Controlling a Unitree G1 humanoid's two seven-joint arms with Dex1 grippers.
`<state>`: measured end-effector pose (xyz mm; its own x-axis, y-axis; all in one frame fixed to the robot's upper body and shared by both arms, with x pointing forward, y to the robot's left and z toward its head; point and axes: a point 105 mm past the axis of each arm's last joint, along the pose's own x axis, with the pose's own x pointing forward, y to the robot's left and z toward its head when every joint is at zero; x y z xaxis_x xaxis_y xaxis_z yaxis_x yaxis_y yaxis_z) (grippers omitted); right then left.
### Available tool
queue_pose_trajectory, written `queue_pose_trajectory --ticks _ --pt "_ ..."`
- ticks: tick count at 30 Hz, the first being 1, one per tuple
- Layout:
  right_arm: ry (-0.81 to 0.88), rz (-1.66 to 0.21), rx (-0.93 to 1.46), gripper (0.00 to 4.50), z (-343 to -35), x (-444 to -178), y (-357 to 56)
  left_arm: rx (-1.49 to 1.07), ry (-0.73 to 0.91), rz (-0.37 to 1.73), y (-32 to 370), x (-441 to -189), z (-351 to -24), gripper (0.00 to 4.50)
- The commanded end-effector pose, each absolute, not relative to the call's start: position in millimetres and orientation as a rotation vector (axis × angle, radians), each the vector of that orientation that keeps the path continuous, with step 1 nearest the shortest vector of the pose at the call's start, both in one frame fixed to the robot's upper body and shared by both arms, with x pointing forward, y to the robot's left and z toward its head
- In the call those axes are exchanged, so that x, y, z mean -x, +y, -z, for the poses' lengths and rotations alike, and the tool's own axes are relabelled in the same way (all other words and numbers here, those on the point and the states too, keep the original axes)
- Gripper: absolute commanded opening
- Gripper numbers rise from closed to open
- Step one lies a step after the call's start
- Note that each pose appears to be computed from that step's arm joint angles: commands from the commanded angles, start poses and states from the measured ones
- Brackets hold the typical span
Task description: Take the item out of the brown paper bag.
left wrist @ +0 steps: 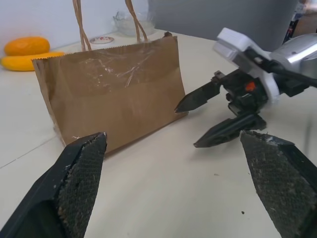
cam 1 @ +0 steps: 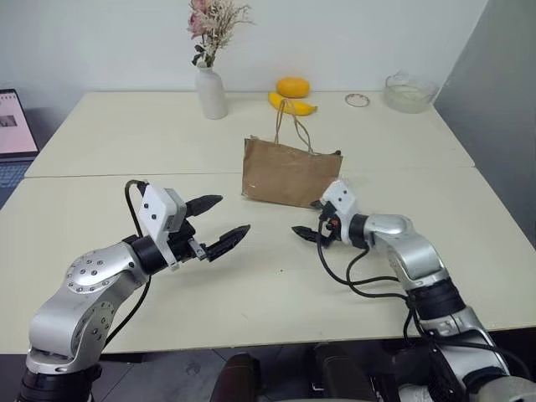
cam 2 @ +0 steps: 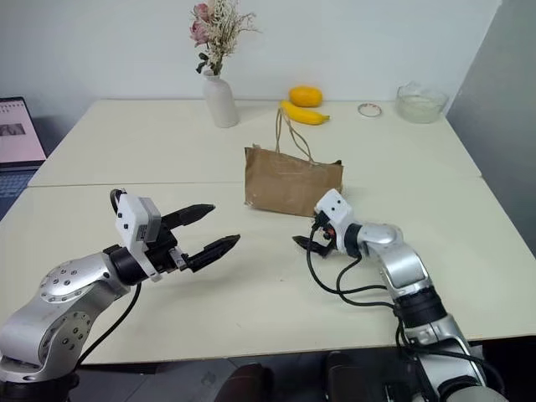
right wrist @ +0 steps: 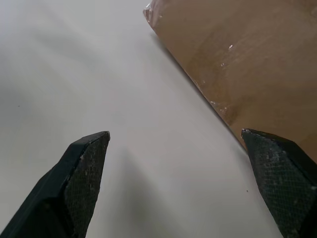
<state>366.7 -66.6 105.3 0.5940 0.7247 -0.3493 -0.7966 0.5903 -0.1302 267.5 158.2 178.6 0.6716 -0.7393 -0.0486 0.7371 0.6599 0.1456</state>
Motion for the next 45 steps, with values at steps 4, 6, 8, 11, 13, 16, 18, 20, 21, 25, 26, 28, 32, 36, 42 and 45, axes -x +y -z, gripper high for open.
queue_pose_trajectory --ticks 4,6,8,11,13,16,18,20,21,25,26,28,32,36,42,45 --pt "0.215 -0.774 0.361 4.45 -119.4 -398.6 -72.3 -0.183 -0.064 0.851 155.4 -260.3 -189.2 4.50" --pt "0.199 -0.738 0.378 4.45 -123.3 -406.9 -75.6 -0.182 -0.060 0.857 153.9 -259.2 -187.8 4.50" --pt "0.168 -0.720 0.382 4.45 -131.3 -412.8 -77.0 -0.177 -0.054 0.866 152.3 -258.0 -185.5 4.50" --pt "0.141 -0.739 0.386 4.45 -139.6 -412.0 -76.1 -0.175 -0.050 0.868 151.3 -258.3 -184.2 4.50" --pt "0.124 -0.783 0.385 4.45 -145.4 -402.4 -75.3 -0.179 -0.054 0.865 150.8 -259.8 -184.8 4.50" --pt "0.071 -0.897 0.383 4.45 -153.7 -373.6 -72.8 -0.176 -0.075 0.849 151.2 -264.9 -189.9 4.50" --pt "-0.007 -0.991 0.347 4.45 -166.2 -346.1 -69.4 -0.170 -0.098 0.848 150.2 -269.3 -196.7 4.50" --pt "-0.080 -1.040 0.310 4.45 -177.8 -324.8 -69.2 -0.165 -0.127 0.845 149.4 -275.7 -205.0 4.50" --pt "-0.103 -1.041 0.298 4.45 -181.3 -316.5 -71.1 -0.155 -0.145 0.837 149.5 -281.5 -210.6 4.50" --pt "-0.147 -0.972 0.269 4.50 -189.8 -301.6 -77.0 -0.211 -0.183 0.808 154.0 -310.7 -224.6 4.09" --pt "-0.166 -0.964 0.253 4.50 -194.8 -296.4 -76.0 -0.258 -0.198 0.759 160.3 -327.7 -228.8 3.85" --pt "-0.197 -0.951 0.233 4.50 -202.5 -289.4 -73.6 -0.313 -0.214 0.697 168.7 -352.4 -235.2 3.26" --pt "-0.231 -0.882 0.225 4.50 -210.2 -285.2 -73.5 -0.406 -0.258 0.594 168.6 -415.6 -255.1 1.99" --pt "-0.220 -0.841 0.226 4.50 -207.2 -285.3 -73.4 -0.434 -0.240 0.540 159.5 -452.5 -263.4 0.67" --pt "-0.227 -0.772 0.213 4.50 -208.9 -284.9 -77.9 -0.550 -0.169 0.534 139.0 -470.7 -257.4 0.07" --pt "-0.220 -0.756 0.218 4.50 -207.6 -283.7 -80.9 -0.566 -0.153 0.515 134.6 -474.2 -254.7 0.07"
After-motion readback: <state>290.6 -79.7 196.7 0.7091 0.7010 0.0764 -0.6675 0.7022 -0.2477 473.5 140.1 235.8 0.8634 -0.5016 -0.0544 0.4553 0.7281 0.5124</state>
